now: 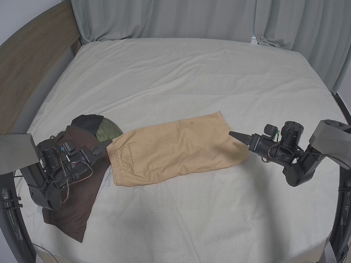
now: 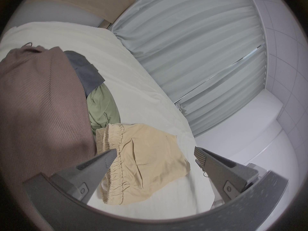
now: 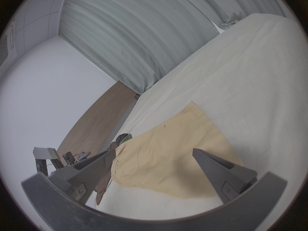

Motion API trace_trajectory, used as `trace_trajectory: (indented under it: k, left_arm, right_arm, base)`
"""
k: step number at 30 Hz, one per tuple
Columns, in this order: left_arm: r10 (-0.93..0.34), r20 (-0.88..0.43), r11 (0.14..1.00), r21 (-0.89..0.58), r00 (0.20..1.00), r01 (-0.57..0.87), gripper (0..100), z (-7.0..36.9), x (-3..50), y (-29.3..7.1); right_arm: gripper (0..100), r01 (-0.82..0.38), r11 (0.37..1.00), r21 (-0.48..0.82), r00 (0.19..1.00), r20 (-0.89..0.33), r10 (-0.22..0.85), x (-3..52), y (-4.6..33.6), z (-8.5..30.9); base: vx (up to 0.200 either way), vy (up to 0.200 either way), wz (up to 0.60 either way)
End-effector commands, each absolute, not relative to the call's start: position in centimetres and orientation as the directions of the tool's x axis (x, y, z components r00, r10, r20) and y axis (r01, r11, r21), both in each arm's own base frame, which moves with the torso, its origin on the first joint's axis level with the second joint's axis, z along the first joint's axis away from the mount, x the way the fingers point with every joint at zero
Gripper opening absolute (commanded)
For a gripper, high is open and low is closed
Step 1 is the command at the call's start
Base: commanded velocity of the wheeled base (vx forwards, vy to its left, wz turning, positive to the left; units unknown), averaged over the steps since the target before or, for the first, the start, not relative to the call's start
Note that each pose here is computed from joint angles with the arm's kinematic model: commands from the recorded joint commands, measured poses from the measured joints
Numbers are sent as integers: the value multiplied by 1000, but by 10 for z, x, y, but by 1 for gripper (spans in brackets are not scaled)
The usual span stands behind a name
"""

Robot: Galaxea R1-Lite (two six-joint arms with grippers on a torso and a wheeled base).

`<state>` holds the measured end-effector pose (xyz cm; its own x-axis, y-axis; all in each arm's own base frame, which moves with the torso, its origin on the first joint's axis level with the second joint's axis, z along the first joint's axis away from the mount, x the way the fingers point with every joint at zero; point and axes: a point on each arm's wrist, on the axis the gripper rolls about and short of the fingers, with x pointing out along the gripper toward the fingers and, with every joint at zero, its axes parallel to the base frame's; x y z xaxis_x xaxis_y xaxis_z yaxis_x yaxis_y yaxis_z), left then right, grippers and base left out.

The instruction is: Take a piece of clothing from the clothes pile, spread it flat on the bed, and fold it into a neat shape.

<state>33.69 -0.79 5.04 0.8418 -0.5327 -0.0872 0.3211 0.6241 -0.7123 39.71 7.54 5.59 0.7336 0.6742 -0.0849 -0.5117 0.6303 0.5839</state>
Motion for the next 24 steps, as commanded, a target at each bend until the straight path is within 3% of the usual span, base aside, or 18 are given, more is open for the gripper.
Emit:
trace_trajectory:
  k: [1, 13, 18, 24]
  left_arm:
    - [-525, -71, 675, -642, 848, 364, 100, 61, 330, -4]
    - [-513, -138, 797, -442, 847, 411, 100, 40, 326, -4]
    - [-515, -168, 829, -347, 841, 438, 100, 28, 328, -3]
    - [-509, -175, 834, -341, 843, 433, 100, 26, 328, -1]
  right_arm:
    - [100, -488, 633, 601, 727, -121, 676, 359, 68, 40]
    - [100, -462, 671, 580, 696, -231, 680, 350, 70, -16]
    - [100, -456, 673, 583, 695, -239, 678, 351, 71, -22]
    - [100, -455, 676, 579, 693, -247, 678, 353, 85, -28]
  base:
    - [0, 0, 0]
    - [0, 0, 0]
    - [0, 0, 0]
    - [0, 0, 0]
